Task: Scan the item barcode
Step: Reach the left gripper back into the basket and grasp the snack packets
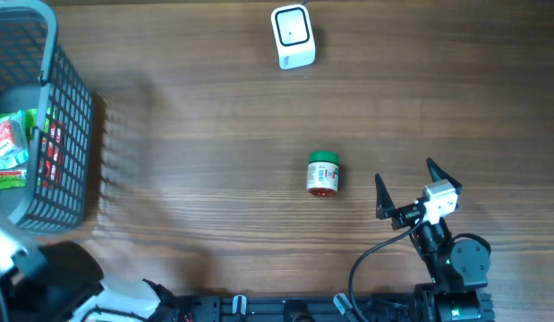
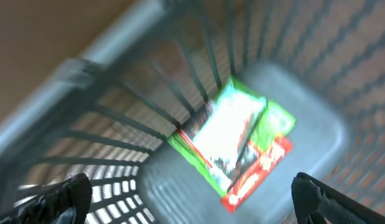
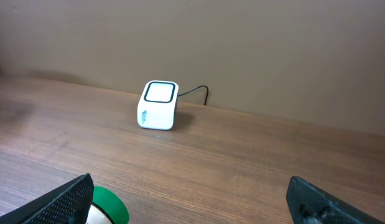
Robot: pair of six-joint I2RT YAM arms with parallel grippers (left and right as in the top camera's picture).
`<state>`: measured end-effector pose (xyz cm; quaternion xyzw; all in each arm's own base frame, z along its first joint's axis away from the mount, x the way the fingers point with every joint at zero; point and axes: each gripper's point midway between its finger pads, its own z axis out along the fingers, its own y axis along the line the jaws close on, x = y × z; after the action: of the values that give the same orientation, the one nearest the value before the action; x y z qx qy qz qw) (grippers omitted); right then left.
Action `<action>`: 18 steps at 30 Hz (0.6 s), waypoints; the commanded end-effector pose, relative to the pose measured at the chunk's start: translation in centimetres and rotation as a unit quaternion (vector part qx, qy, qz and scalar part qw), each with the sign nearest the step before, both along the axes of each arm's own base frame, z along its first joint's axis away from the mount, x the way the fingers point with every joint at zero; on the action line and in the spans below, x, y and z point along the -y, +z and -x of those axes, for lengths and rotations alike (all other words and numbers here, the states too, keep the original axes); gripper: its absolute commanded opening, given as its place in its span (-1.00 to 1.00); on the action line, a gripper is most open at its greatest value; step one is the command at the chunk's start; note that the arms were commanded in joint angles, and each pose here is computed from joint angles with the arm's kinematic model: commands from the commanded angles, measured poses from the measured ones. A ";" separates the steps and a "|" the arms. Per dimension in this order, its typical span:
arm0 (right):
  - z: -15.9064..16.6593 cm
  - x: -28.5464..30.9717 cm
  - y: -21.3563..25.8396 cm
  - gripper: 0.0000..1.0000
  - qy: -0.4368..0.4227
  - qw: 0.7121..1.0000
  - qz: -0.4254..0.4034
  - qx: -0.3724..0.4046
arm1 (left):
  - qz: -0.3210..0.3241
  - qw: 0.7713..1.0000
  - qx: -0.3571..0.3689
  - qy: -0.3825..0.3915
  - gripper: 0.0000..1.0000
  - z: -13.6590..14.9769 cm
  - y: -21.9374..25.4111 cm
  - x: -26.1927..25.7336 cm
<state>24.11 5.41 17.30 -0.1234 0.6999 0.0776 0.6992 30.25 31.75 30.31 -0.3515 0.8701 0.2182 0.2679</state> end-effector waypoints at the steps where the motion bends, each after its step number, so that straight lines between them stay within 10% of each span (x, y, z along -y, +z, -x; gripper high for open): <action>1: 0.0 0.0 0.1 1.00 -0.001 1.000 0.002 0.004 | 0.060 0.992 -0.074 -0.082 1.00 -1.2 -6.7 0.7; 18: 0.0 0.0 0.1 0.99 -0.001 1.000 0.003 0.004 | 0.138 0.961 -0.140 -0.196 1.00 -5.1 -19.5 0.1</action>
<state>24.11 5.41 17.30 -0.1234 0.6999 0.0776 0.6992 35.09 31.71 12.61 -0.1906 0.9667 0.0981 0.1399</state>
